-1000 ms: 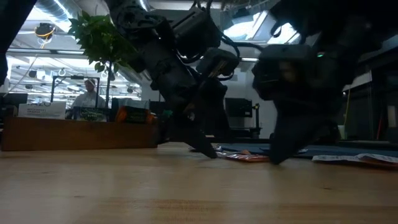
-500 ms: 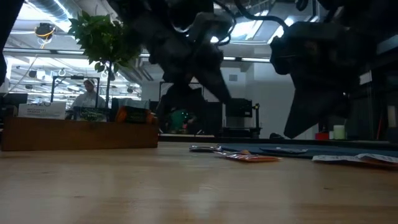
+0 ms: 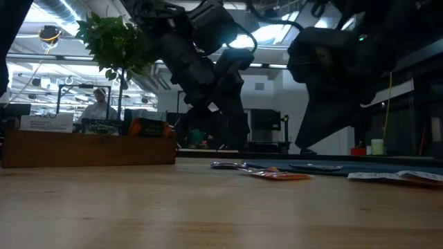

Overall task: Pick & Place Tea
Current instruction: Put the orange tea bag into the right section of the wooden organizer

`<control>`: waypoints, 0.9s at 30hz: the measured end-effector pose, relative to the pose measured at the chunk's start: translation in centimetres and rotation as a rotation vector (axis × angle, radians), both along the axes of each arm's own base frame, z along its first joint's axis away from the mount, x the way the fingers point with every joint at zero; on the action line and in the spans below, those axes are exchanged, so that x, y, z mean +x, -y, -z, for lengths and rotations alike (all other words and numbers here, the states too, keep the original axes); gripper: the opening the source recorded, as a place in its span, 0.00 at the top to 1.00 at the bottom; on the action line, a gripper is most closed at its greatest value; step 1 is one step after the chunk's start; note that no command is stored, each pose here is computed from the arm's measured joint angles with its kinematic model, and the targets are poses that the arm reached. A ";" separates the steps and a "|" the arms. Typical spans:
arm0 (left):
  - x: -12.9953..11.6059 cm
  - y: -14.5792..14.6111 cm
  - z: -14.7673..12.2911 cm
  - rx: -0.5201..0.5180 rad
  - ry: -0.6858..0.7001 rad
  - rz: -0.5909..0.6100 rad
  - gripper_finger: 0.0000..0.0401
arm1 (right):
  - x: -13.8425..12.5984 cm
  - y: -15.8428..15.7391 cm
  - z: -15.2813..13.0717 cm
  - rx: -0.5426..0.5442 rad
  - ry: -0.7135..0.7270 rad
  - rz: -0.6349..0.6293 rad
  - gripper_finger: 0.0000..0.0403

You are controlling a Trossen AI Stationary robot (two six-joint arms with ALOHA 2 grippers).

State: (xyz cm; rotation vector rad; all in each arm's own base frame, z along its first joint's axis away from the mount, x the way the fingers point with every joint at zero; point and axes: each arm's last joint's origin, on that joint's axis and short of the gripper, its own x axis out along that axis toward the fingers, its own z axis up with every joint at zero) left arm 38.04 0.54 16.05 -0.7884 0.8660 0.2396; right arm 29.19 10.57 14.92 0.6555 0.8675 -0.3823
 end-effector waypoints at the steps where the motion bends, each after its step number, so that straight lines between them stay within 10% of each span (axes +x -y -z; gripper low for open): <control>1: 0.0 0.1 0.0 -0.003 -0.003 0.003 0.58 | 0.2 0.2 0.2 0.000 0.007 0.006 1.00; 27: 0.3 2.3 2.5 -0.083 -0.066 0.031 0.58 | 2.2 0.0 3.6 0.043 0.010 -0.095 1.00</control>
